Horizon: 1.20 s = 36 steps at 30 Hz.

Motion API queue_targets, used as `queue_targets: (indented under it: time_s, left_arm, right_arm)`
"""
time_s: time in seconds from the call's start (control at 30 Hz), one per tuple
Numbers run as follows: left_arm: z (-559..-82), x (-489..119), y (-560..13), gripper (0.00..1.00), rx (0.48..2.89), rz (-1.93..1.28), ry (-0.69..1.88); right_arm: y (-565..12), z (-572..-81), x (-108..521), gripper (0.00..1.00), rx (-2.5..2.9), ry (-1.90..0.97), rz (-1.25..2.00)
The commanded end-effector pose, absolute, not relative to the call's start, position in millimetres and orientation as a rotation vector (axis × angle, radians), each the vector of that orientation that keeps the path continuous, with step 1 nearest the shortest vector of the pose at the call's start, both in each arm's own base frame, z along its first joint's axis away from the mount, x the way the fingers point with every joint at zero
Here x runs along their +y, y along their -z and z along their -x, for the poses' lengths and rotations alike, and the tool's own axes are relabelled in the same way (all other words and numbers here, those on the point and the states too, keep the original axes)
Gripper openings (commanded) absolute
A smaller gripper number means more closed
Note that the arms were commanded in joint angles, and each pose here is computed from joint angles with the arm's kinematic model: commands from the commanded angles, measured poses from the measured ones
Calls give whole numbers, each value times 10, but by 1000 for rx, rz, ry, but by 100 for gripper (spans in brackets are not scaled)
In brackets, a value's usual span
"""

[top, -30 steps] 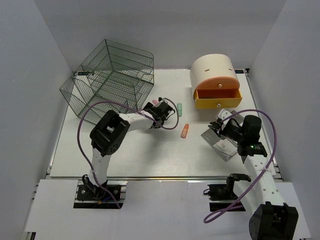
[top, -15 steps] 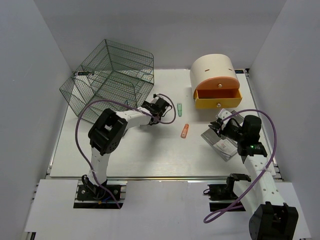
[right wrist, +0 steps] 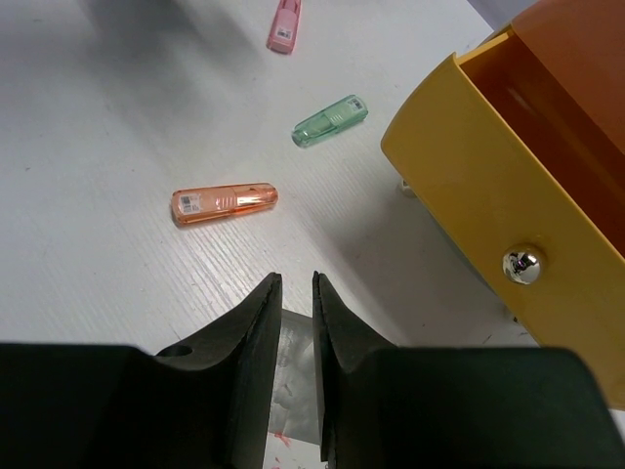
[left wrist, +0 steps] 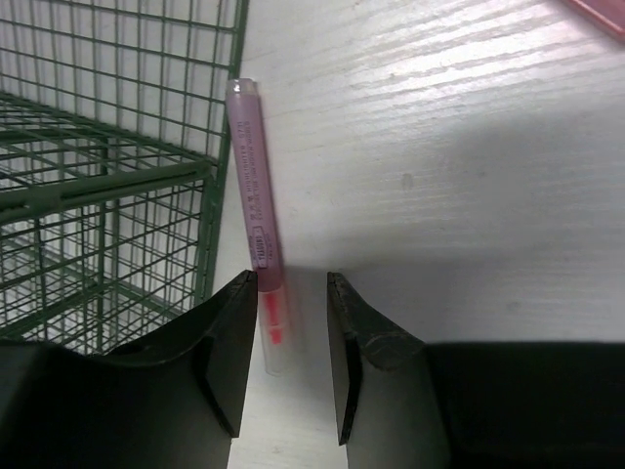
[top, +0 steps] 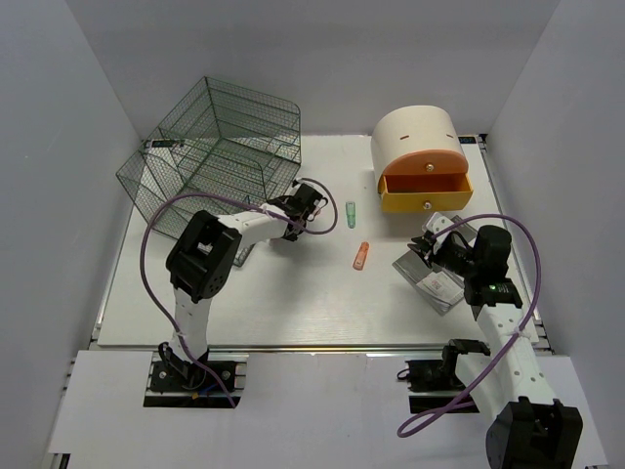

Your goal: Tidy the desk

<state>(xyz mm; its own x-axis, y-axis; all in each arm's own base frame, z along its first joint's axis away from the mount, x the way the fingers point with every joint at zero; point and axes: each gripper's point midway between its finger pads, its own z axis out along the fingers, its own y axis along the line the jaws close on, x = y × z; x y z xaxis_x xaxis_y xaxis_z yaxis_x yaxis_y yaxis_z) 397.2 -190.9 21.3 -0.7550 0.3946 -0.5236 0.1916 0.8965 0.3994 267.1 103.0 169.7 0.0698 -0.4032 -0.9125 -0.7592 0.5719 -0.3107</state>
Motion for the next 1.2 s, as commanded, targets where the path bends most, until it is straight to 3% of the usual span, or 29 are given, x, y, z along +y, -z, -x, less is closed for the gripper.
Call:
queue_targets:
  time_s: [0.0,0.2,0.67,1.17]
  left_arm:
    - [-3670,-2063,-20,45,2567,-463,-256]
    - [-3575,-2098,44,45,2612,-455,-178]
    - [-3768,-1696,-205,46,2478,-361,-454]
    - [-3839,-1608,-226,41,2443,-355,-506]
  right_arm:
    - [-1790,-2699,1034,25,1508,-331,1019]
    - [-1805,-2697,1026,25,1505,-324,1016]
    - [-1805,-2699,1021,25,1505,-322,1016]
    - [-1784,-2701,1018,25,1508,-320,1020]
